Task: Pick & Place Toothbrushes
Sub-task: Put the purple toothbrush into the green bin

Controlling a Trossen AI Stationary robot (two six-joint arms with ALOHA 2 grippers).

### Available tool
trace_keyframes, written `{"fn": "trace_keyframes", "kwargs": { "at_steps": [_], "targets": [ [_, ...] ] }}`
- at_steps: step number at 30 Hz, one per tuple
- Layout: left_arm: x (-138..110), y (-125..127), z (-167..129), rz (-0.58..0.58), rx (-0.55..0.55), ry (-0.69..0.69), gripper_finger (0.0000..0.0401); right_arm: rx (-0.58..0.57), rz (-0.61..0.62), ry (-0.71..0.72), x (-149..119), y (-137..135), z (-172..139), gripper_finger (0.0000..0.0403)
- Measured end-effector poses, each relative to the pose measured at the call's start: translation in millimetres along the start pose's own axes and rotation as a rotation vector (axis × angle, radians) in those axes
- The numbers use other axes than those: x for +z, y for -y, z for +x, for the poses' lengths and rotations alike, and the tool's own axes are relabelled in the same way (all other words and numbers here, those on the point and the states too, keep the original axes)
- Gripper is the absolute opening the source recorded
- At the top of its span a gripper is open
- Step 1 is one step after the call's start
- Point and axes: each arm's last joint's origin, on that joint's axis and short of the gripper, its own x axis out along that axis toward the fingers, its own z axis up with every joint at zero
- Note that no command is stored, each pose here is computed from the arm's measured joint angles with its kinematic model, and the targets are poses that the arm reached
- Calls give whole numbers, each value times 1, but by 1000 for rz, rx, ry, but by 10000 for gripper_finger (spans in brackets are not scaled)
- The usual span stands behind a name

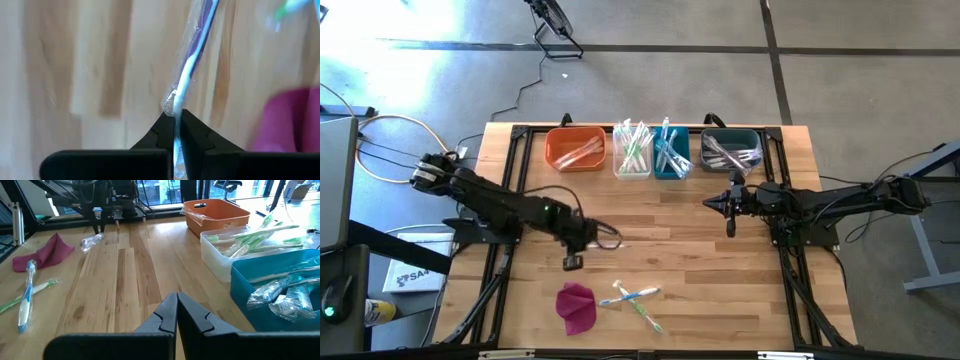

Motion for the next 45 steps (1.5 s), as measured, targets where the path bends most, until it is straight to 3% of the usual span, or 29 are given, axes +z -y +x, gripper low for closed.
{"fn": "trace_keyframes", "kwargs": {
  "at_steps": [9,18,28,34,40,45],
  "targets": [
    [40,-33,-8,67,-32,302,4,3,4,30,3,0,0,4],
    [71,-64,-23,25,2,592,5,22,11,40,4,-1,0,4],
    [83,-65,-33,83,6,757,12,104,73,157,15,-5,5,10],
    [84,-65,-33,83,6,760,11,101,73,181,12,-6,21,64],
    [87,-67,-20,65,3,735,5,120,81,315,18,-8,31,133],
    [96,-69,-3,59,-31,774,6,144,78,327,14,-10,40,162]
  ]
}}
